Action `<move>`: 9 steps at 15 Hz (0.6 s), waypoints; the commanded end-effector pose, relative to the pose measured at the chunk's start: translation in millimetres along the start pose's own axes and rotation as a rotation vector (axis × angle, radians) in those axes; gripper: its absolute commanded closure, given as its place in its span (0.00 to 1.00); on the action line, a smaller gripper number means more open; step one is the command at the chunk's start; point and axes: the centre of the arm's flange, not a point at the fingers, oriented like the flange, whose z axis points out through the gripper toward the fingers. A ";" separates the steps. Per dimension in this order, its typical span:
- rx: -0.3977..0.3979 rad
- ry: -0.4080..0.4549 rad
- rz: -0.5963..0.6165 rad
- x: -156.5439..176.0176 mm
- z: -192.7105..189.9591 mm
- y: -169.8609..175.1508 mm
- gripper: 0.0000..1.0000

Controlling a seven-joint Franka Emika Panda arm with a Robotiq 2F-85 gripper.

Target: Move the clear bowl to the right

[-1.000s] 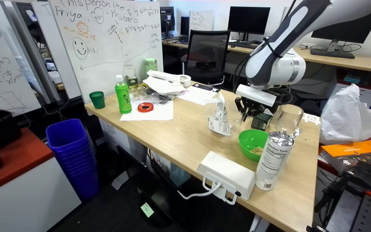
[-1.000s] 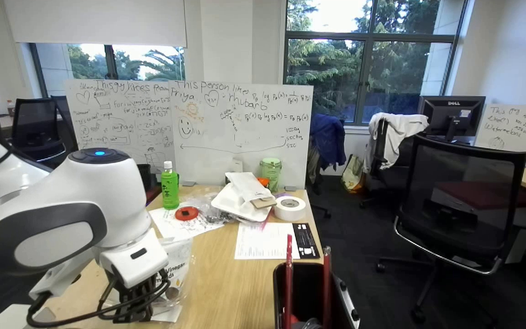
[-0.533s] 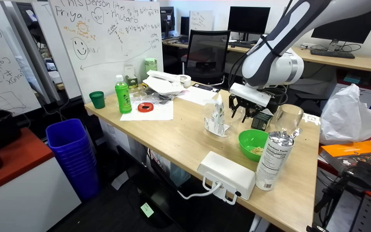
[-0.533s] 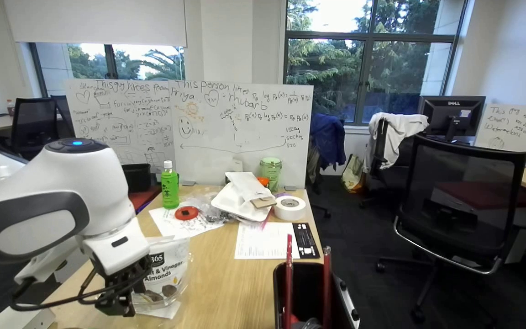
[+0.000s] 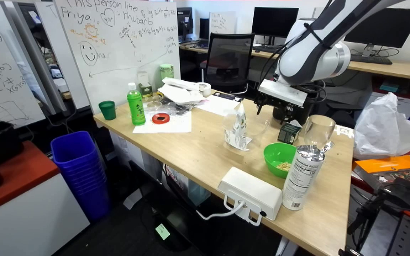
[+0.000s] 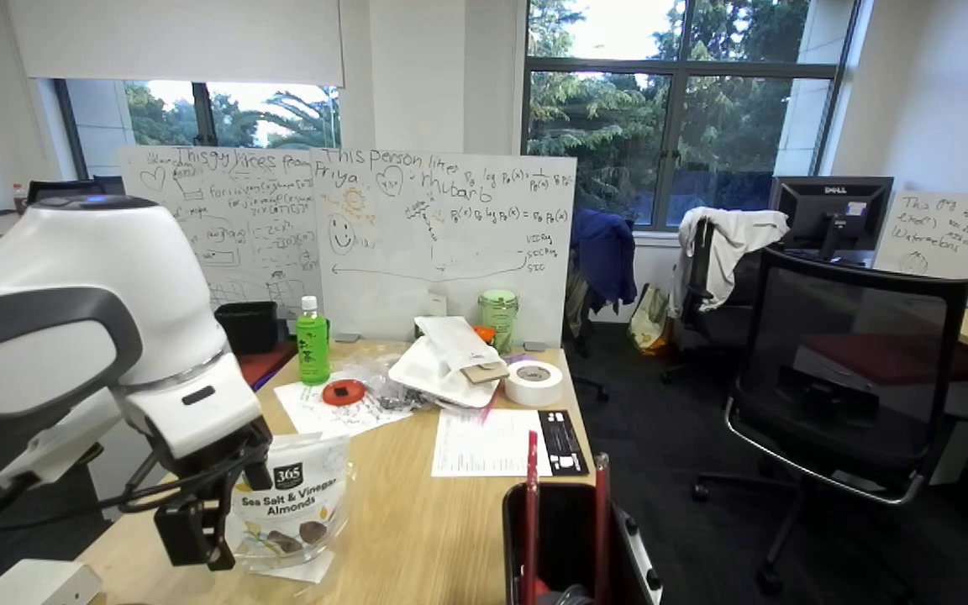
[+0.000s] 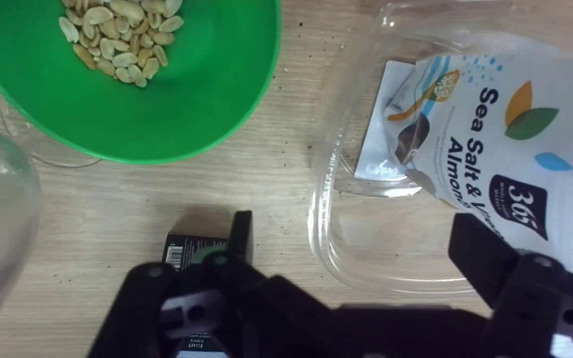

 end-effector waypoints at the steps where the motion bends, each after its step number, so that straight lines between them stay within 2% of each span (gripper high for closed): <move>1: 0.010 -0.005 -0.054 -16.9 -33.1 4.3 0.00; 2: 0.028 -0.010 -0.077 -21.5 -43.0 3.9 0.00; 3: 0.029 0.004 -0.045 -12.1 -24.9 -5.5 0.00; 9: 0.028 0.003 -0.045 -12.6 -24.3 -4.1 0.00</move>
